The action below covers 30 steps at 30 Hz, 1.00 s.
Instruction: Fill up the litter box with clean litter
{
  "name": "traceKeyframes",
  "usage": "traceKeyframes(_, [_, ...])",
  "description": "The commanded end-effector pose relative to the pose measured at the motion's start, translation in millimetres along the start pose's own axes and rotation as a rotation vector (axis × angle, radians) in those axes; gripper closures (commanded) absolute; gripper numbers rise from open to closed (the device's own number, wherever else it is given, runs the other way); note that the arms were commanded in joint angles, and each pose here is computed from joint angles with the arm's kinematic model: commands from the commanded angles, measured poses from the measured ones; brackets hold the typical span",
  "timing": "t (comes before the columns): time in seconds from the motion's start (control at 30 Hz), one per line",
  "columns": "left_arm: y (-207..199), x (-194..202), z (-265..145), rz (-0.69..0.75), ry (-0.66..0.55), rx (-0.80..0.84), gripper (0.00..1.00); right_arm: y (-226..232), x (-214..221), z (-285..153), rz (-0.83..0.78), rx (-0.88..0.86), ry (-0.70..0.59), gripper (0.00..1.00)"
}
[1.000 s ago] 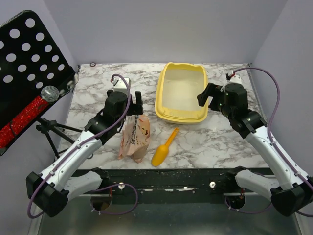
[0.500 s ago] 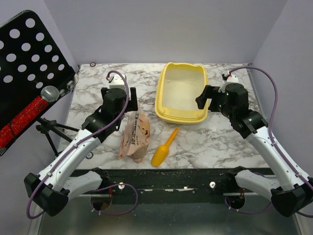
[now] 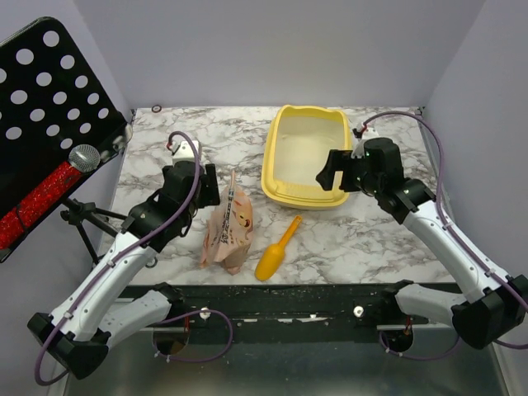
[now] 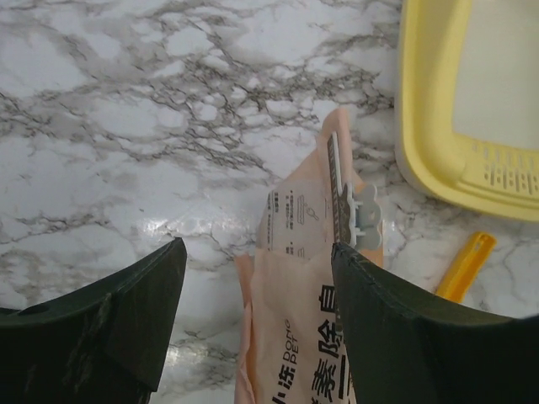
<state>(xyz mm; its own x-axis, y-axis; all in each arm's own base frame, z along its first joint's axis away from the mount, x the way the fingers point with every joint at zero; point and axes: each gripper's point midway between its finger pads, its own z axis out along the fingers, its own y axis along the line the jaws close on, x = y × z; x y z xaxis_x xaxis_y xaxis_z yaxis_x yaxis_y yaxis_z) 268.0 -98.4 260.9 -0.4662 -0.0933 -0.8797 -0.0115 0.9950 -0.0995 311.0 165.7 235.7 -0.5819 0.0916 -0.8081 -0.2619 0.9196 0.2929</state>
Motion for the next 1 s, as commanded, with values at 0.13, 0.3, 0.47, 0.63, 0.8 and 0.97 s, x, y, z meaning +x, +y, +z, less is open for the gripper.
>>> traceKeyframes(0.13, [-21, 53, -14, 0.01, 0.172, 0.178, 0.25, 36, 29, 7, -0.077, -0.08, 0.141, 0.0])
traceKeyframes(0.3, [-24, 50, -12, 0.007, 0.148, 0.195, 0.25, 5, 25, 36, -0.025, 0.139, 0.105, 0.01])
traceKeyframes(0.47, [-23, 52, -10, 0.021, 0.146, 0.195, 0.25, -26, 19, 59, -0.042, 0.332, 0.087, 0.01])
traceKeyframes(0.63, [-24, 51, -9, 0.031, 0.134, 0.203, 0.25, -29, 32, 83, 0.004, 0.369, 0.13, 0.03])
traceKeyframes(0.8, [-25, 47, -8, 0.055, 0.123, 0.208, 0.25, -50, 15, 75, 0.047, 0.477, 0.046, 0.02])
traceKeyframes(0.97, [-27, 47, -5, 0.071, 0.114, 0.219, 0.25, -76, 6, 62, 0.068, 0.559, 0.006, 0.02])
